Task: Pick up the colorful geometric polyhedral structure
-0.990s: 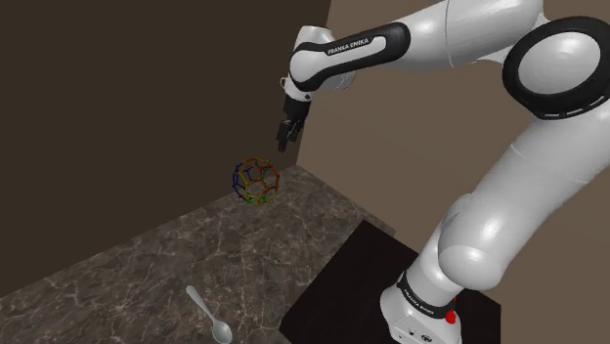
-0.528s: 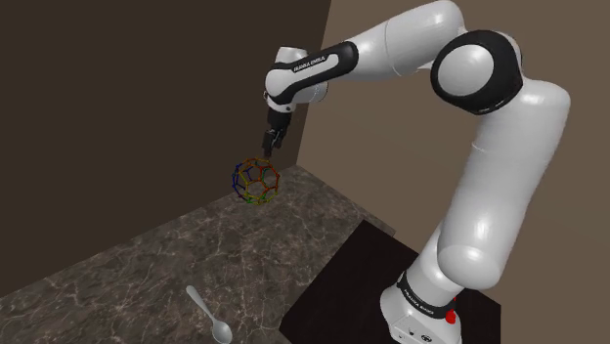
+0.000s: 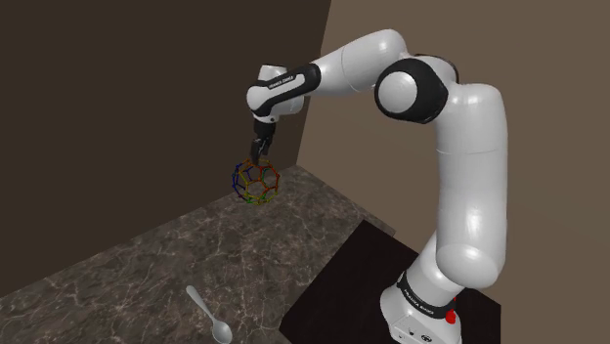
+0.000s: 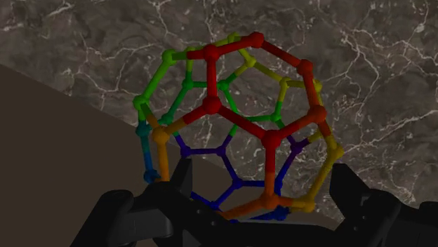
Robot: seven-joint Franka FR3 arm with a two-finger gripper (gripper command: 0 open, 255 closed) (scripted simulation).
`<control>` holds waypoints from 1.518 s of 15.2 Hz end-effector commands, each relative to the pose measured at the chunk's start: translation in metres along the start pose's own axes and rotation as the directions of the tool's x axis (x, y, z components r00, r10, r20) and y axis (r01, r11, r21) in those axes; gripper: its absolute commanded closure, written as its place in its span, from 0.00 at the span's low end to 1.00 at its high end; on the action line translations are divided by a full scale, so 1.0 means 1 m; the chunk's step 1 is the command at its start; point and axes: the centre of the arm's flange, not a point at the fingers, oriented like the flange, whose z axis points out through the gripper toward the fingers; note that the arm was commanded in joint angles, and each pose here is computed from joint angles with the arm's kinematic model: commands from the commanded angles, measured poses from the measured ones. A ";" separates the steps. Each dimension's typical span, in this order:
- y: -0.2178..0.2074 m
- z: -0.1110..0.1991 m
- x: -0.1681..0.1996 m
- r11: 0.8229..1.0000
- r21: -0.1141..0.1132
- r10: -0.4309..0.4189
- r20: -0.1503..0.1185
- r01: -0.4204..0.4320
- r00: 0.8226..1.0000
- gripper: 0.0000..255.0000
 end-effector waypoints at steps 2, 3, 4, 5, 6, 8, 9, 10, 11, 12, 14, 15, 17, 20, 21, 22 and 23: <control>0.004 0.018 0.004 1.000 0.001 -0.003 0.000 0.003 1.000 0.00; 0.005 0.023 0.004 1.000 0.001 -0.003 0.000 0.003 1.000 0.00; 0.005 0.029 0.004 1.000 0.001 -0.003 0.000 0.003 1.000 0.00; 0.006 0.034 0.004 1.000 0.001 -0.003 0.000 0.003 1.000 0.00; 0.006 0.039 0.004 1.000 0.001 -0.003 0.000 0.003 1.000 0.00; 0.006 0.042 0.004 1.000 0.001 -0.003 0.000 0.003 1.000 0.00; 0.007 0.042 0.004 1.000 0.001 -0.003 0.000 0.003 1.000 1.00; 0.007 0.042 0.004 1.000 0.001 -0.003 0.000 0.003 1.000 1.00; 0.007 0.042 0.004 1.000 0.001 -0.003 0.000 0.003 1.000 1.00; 0.007 0.042 0.004 1.000 0.001 -0.003 0.000 0.003 1.000 1.00; 0.007 0.042 0.004 1.000 0.001 -0.003 0.000 0.003 1.000 1.00; 0.007 0.042 0.004 1.000 0.001 -0.003 0.000 0.003 1.000 1.00; 0.007 0.042 0.004 1.000 0.001 -0.003 0.000 0.003 1.000 1.00; 0.006 0.032 0.004 1.000 0.001 -0.003 0.000 0.003 1.000 1.00; 0.005 0.026 0.004 1.000 0.001 -0.003 0.000 0.003 1.000 1.00; 0.005 0.021 0.004 1.000 0.001 -0.003 0.000 0.003 1.000 1.00; 0.004 0.016 0.004 1.000 0.001 -0.003 0.000 0.003 1.000 1.00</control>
